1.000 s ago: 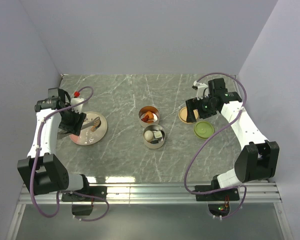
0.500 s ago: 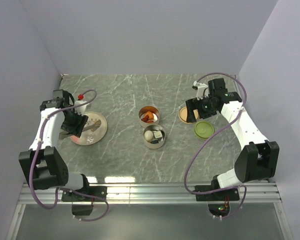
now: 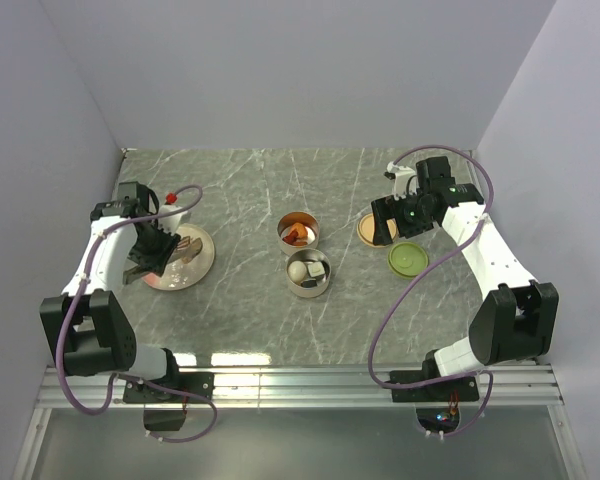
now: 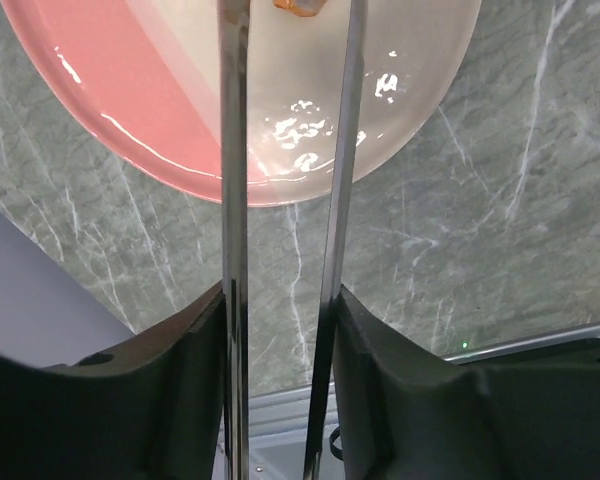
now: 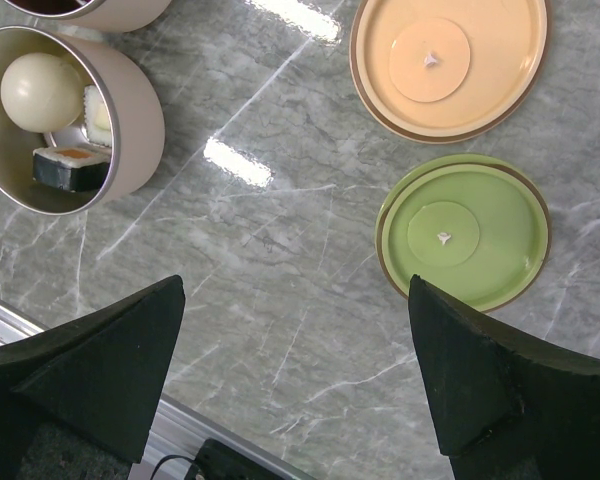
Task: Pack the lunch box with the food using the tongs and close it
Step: Pick up the food using the clamp
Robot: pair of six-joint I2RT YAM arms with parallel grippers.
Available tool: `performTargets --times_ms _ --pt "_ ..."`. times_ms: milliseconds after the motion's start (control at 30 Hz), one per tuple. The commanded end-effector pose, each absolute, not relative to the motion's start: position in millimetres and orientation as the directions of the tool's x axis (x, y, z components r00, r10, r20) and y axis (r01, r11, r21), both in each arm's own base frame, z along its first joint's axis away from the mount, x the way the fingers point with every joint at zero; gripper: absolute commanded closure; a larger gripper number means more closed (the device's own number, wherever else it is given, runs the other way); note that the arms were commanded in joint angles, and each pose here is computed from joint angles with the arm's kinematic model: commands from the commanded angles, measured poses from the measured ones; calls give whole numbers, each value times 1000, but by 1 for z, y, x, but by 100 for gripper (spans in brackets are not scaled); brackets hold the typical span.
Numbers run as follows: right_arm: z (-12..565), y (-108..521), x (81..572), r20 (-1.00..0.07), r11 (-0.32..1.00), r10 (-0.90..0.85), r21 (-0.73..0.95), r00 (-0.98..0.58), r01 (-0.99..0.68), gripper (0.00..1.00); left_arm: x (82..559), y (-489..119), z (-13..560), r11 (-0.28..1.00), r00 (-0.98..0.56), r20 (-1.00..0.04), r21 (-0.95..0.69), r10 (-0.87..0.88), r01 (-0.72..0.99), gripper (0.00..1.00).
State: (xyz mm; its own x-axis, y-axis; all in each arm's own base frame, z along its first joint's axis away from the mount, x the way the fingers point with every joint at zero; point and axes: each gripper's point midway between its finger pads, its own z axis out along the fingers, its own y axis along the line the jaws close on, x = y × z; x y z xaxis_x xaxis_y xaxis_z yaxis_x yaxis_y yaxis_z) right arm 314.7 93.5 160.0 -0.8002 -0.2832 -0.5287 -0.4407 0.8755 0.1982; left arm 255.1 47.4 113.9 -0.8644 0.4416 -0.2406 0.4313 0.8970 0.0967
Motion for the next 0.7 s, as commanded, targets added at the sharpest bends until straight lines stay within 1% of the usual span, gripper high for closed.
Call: performTargets --times_ms 0,67,367,433,567,667 --pt "172 97 323 -558 873 -278 193 -782 -448 0 258 48 117 891 -857 -246 120 453 437 57" --pt "171 97 322 -558 873 -278 193 -782 -448 0 259 48 119 891 -855 -249 124 455 438 62" --pt "171 98 322 -558 872 -279 194 -781 -450 0 260 44 137 895 -845 -295 123 446 430 67" --pt "172 98 323 -561 873 -276 194 -781 -448 0 258 43 138 895 -846 -294 120 445 429 68" --pt "172 98 323 -560 872 -276 195 -782 -448 0 254 39 139 886 -837 -295 100 460 452 64" --pt "173 98 323 -561 873 -277 193 -780 -449 0 248 36 136 886 -844 -276 76 460 458 64"
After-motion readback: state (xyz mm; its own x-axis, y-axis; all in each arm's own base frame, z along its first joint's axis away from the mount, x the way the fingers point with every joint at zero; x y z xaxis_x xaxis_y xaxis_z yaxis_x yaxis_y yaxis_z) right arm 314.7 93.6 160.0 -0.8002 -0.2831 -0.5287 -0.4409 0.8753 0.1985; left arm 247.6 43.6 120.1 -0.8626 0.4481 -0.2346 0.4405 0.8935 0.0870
